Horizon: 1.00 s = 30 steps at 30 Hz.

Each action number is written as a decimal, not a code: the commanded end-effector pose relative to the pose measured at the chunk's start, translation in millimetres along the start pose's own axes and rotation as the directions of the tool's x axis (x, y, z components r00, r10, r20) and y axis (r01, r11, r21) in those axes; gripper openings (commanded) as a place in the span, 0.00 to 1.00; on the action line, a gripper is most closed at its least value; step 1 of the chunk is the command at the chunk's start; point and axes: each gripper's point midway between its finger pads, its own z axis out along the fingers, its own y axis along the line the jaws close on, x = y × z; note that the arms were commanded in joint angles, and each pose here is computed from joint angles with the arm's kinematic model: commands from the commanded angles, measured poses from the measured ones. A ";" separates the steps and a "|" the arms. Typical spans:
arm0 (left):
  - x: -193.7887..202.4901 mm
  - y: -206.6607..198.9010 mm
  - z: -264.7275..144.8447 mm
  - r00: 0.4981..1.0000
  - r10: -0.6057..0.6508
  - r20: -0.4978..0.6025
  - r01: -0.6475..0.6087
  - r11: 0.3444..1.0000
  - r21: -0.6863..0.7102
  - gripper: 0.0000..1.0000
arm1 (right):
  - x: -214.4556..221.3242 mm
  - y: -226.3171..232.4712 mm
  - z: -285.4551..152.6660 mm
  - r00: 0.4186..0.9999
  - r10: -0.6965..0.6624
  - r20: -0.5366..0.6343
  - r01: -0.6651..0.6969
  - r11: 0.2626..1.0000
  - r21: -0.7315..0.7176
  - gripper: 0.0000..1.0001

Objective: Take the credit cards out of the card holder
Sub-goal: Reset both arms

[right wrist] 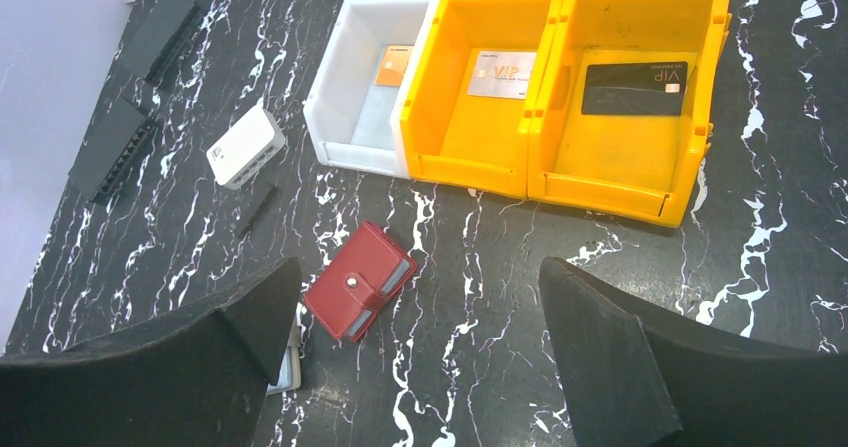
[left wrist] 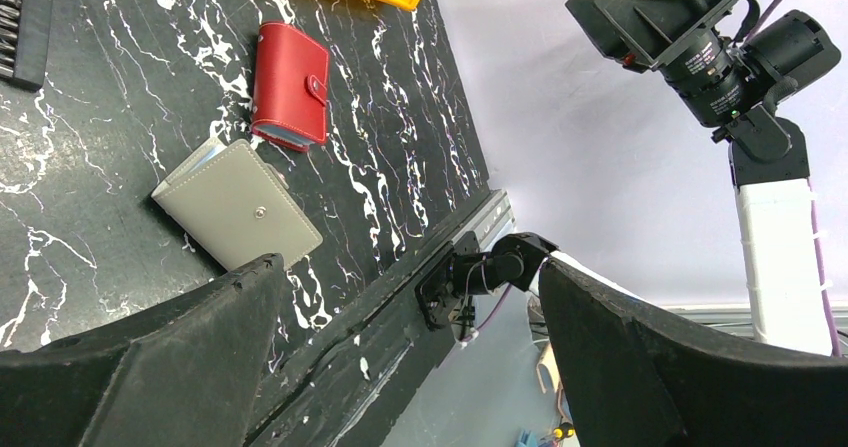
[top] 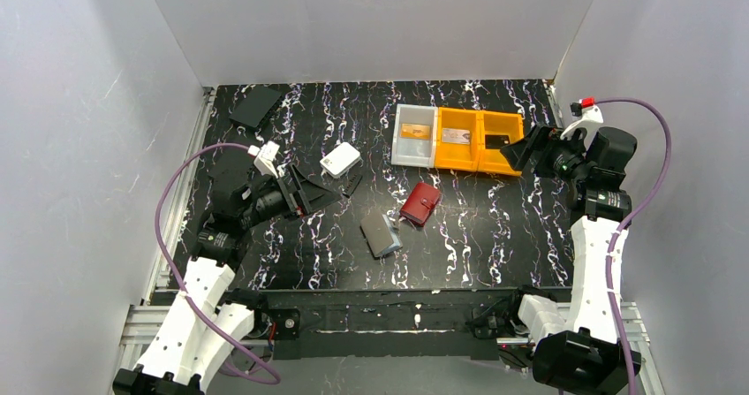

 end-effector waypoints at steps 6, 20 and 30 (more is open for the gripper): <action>3.8 -3.5 1.1 1.000 0.011 -0.017 -0.011 1.000 0.027 0.98 | -10.1 2.1 -1.9 0.999 -0.017 0.046 0.017 1.000 -0.009 0.98; 6.4 -3.6 0.9 1.000 0.012 -0.021 -0.011 0.999 0.030 0.98 | -9.7 2.2 -2.8 0.999 -0.016 0.048 0.017 1.000 -0.009 0.98; 6.8 -2.9 1.6 1.000 0.010 -0.022 -0.010 1.000 0.027 0.98 | -9.8 2.1 -3.3 0.999 -0.016 0.049 0.017 1.000 -0.008 0.98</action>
